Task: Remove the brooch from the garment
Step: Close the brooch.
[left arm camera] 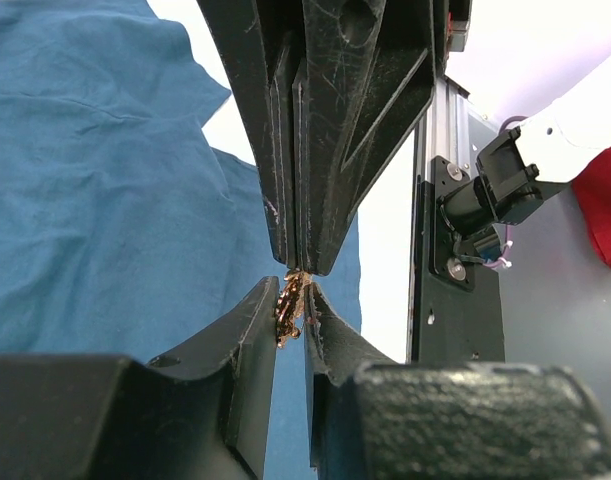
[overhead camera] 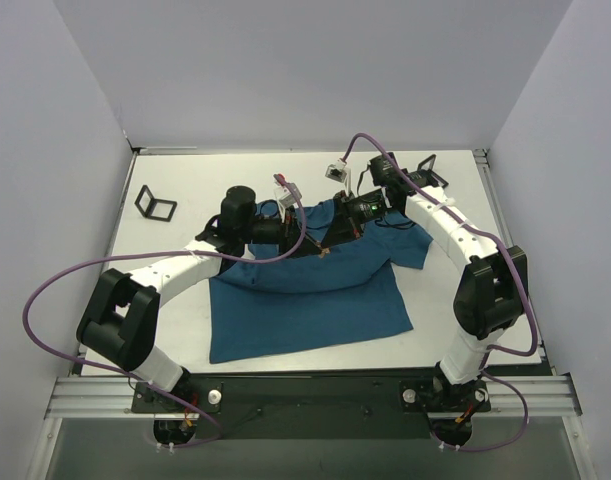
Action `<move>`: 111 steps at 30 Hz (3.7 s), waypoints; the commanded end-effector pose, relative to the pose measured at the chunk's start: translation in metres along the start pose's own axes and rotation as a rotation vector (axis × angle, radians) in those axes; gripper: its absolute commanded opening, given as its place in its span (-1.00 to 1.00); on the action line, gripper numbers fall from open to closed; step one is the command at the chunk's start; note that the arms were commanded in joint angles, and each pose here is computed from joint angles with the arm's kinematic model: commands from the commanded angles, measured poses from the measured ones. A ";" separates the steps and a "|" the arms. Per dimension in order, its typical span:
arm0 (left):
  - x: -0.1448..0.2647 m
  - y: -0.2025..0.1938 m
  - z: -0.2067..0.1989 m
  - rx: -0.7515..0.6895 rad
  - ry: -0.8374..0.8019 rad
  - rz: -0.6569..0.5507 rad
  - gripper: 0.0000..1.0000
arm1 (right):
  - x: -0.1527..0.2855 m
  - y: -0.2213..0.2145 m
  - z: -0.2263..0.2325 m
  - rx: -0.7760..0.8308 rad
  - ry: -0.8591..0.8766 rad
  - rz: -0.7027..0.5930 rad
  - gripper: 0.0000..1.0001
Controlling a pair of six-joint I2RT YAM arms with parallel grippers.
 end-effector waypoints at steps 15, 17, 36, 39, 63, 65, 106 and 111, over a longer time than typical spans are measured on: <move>0.003 0.018 0.009 -0.123 0.076 -0.013 -0.50 | -0.001 -0.006 0.023 -0.028 0.109 0.019 -1.00; 0.004 0.021 0.008 -0.129 0.069 -0.019 -0.49 | -0.001 -0.006 0.024 -0.026 0.108 0.019 -1.00; 0.028 0.037 0.014 -0.097 0.051 -0.109 -0.20 | -0.002 -0.007 0.020 -0.031 0.106 0.025 -1.00; 0.027 0.035 0.014 -0.089 0.040 -0.105 -0.19 | -0.002 -0.007 0.021 -0.032 0.105 0.027 -1.00; 0.012 0.029 -0.030 -0.097 -0.250 -0.089 -0.09 | 0.007 -0.001 0.009 -0.097 0.103 -0.004 -1.00; 0.010 0.027 -0.032 -0.095 -0.264 -0.081 -0.05 | 0.008 -0.001 0.008 -0.094 0.101 -0.005 -1.00; -0.005 0.017 -0.022 -0.024 -0.218 -0.063 -0.12 | 0.013 -0.001 0.008 -0.078 0.073 -0.017 -1.00; -0.007 0.015 -0.020 -0.009 -0.216 -0.059 -0.15 | 0.013 -0.001 0.007 -0.077 0.071 -0.015 -1.00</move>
Point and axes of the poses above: each gripper's point midway between its finger pads, its own x axis back along the fingers, its own z axis along the line the jaws close on, y = z × x, the point moved 5 cm from there along x, back along the fingers, and after that the axes turned 8 degrees about -x, right-handed, at the moved point
